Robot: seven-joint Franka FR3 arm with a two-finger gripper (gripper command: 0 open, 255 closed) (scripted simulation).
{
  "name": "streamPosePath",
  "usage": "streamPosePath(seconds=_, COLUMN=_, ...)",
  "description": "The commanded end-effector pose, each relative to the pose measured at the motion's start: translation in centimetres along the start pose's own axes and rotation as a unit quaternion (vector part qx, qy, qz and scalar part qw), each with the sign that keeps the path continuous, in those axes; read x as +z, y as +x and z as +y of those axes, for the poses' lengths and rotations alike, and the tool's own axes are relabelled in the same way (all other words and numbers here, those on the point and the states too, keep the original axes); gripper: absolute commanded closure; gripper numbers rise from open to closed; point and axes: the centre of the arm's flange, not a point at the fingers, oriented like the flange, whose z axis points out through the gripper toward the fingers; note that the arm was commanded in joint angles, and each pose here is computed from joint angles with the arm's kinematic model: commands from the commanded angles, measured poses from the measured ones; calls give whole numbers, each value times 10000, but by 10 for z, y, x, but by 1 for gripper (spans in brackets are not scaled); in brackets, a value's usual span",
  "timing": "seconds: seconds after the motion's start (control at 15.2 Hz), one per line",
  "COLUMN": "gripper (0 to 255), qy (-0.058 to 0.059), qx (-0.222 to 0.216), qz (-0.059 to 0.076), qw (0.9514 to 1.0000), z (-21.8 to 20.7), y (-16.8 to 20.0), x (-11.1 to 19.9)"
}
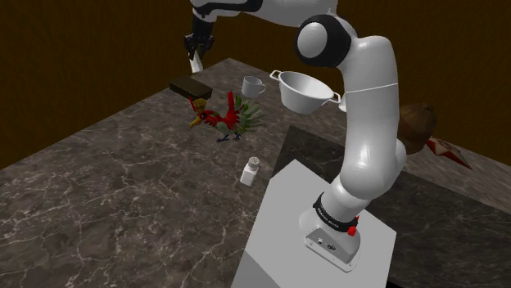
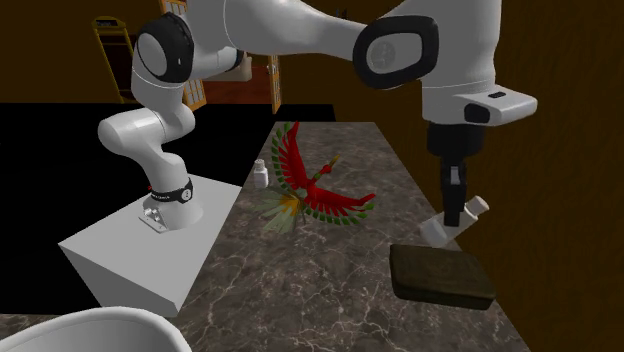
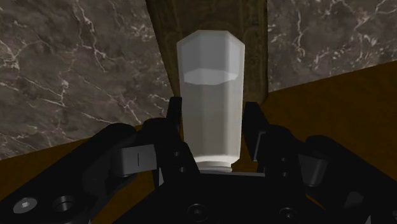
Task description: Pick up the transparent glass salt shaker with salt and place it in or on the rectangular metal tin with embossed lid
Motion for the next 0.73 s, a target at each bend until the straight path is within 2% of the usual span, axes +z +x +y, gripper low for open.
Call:
streamPosePath(seconds=0.0, gripper=255, qy=1, qx=-1, qz=3, qw=10000, z=0, y=-2, x=11)
streamPosePath(seconds=0.66, gripper=255, qy=1, qx=-1, qz=3, qw=10000, z=-1, y=-13, x=62)
